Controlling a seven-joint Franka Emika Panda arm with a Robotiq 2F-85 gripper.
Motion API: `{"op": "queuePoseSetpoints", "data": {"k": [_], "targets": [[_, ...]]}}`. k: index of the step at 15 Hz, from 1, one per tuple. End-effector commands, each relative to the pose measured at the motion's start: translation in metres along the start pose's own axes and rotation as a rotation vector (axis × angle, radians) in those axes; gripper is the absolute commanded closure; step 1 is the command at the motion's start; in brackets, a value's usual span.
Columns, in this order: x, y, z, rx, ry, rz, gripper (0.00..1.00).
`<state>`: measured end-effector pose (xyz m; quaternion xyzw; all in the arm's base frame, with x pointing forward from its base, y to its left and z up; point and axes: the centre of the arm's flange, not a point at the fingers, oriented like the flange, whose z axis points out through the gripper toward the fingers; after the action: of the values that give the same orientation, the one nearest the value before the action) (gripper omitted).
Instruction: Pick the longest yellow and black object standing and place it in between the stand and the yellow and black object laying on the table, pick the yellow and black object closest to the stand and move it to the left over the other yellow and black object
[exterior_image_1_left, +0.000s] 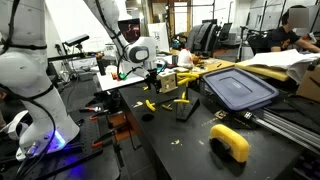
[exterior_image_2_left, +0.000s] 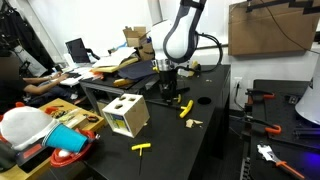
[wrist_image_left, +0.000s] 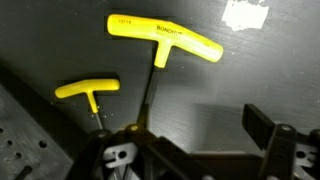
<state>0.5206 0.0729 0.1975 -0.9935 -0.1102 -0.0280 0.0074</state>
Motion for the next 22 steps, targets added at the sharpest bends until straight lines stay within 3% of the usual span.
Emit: {"op": "queuePoseSetpoints", "data": {"k": [1, 4, 11, 22], "targets": [[0.028, 0.004, 0.018, -0.062, 0.032, -0.013, 0.00], [0.046, 0.028, 0.029, -0.087, 0.013, -0.004, 0.00], [0.083, 0.079, 0.035, -0.061, -0.017, 0.054, 0.00], [0.096, 0.087, 0.047, -0.088, -0.062, 0.025, 0.00]]}}
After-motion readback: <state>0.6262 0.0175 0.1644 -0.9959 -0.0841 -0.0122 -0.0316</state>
